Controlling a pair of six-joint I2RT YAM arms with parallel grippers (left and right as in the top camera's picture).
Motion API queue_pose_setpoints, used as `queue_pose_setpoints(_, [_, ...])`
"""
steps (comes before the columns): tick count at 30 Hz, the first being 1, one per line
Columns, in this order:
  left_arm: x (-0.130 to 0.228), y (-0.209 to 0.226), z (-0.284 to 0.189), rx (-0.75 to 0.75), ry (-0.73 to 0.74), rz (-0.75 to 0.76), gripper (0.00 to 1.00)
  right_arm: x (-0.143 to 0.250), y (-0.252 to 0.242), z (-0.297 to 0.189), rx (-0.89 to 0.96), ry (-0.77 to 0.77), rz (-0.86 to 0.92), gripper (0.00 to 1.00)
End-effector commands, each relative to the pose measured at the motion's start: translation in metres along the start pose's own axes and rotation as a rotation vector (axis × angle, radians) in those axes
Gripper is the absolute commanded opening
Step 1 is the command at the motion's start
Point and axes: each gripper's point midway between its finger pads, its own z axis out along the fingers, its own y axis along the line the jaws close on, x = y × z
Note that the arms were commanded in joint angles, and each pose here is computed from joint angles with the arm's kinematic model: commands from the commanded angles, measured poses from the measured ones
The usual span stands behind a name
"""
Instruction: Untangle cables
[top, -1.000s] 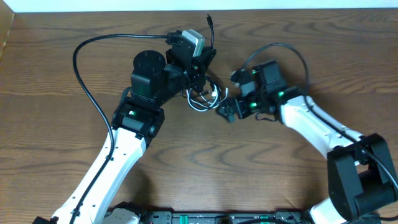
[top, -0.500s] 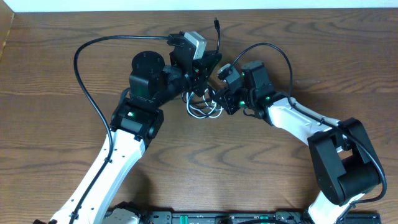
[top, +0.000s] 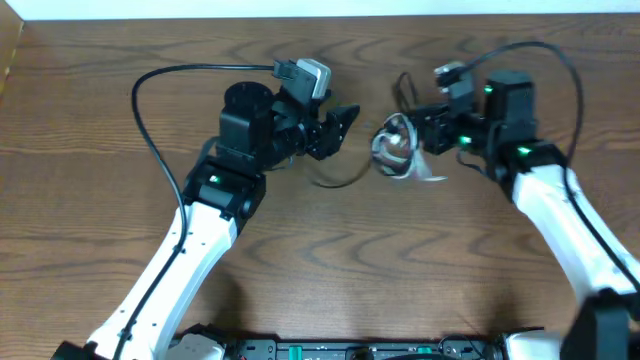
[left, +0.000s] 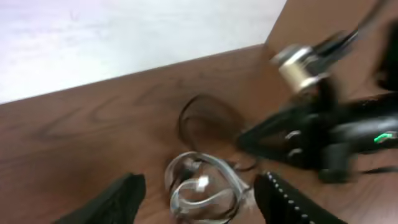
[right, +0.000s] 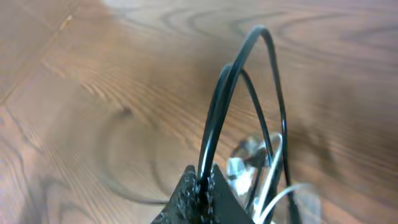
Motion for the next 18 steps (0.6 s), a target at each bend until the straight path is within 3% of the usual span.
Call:
queue_pose_setpoints(1, [0.021, 0.014, 0.015, -0.026, 0.081, -0.043, 0.91, -0.019, -0.003, -0.038, 0.070, -0.072, 0.005, 0.01])
queue_pose_setpoints(3, [0.048, 0.020, 0.025, -0.026, 0.171, -0.084, 0.92, -0.025, -0.003, -0.054, 0.089, -0.097, 0.006, 0.01])
queue_pose_setpoints(10, [0.105, -0.002, 0.051, 0.214, 0.337, -0.172, 0.93, -0.024, -0.009, -0.059, 0.113, -0.098, 0.022, 0.01])
queue_pose_setpoints(18, [0.148, -0.032, 0.087, 0.324, 0.407, -0.123, 0.93, -0.024, -0.002, -0.057, 0.074, -0.095, 0.047, 0.01])
